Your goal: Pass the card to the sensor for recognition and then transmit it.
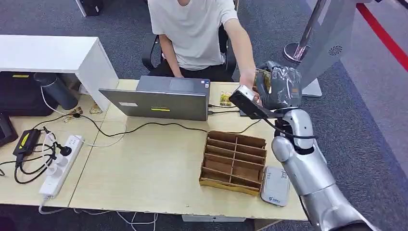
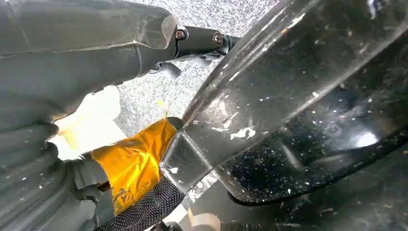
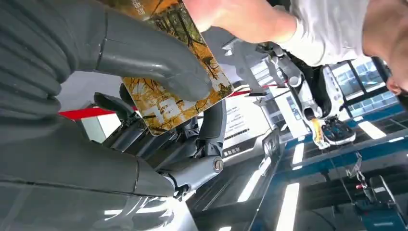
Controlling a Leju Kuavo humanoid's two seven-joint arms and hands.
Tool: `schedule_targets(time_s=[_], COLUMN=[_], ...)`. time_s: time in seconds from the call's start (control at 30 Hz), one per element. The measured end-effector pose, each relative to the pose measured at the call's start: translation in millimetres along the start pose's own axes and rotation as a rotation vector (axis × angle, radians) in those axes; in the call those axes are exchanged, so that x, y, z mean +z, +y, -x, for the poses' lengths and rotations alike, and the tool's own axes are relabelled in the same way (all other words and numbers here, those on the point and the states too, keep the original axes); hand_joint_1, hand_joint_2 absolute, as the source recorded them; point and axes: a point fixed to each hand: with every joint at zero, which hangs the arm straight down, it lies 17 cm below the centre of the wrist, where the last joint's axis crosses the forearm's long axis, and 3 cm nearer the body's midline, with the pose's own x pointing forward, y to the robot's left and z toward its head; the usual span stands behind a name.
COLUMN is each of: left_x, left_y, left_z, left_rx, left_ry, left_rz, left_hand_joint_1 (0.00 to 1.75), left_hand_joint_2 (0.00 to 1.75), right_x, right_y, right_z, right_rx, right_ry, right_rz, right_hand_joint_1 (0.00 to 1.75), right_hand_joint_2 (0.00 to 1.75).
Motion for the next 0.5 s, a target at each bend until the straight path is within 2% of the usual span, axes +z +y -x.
schedule_targets(time_s=[0.1, 0.13, 0.5], left_x=[0.0, -0.1, 0.4], left_y=[-0.2, -0.5, -3.0], left_z=[-0.5, -0.6, -1.5], left_rx=[0.001, 0.001, -0.007], left_ry=[-0.002, -0.001, -0.005], left_rz=[0.001, 0.001, 0.016], left_hand_joint_1=[0.00, 0.00, 0.00], left_hand_joint_2=[1.75, 1.75, 1.75], right_x=[-2.7, -2.7, 11.1], right_y=[4.0, 6.0, 27.4], right_z=[2.3, 2.7, 14.0], right_rx=[0.013, 0.019, 0.077], right_ry=[0.003, 0.003, 0.014], right_rz=[-0.001, -0.005, -0.055], right_hand_joint_1=[1.75, 0.00, 0.00], right_hand_joint_2=[1.75, 1.75, 1.75])
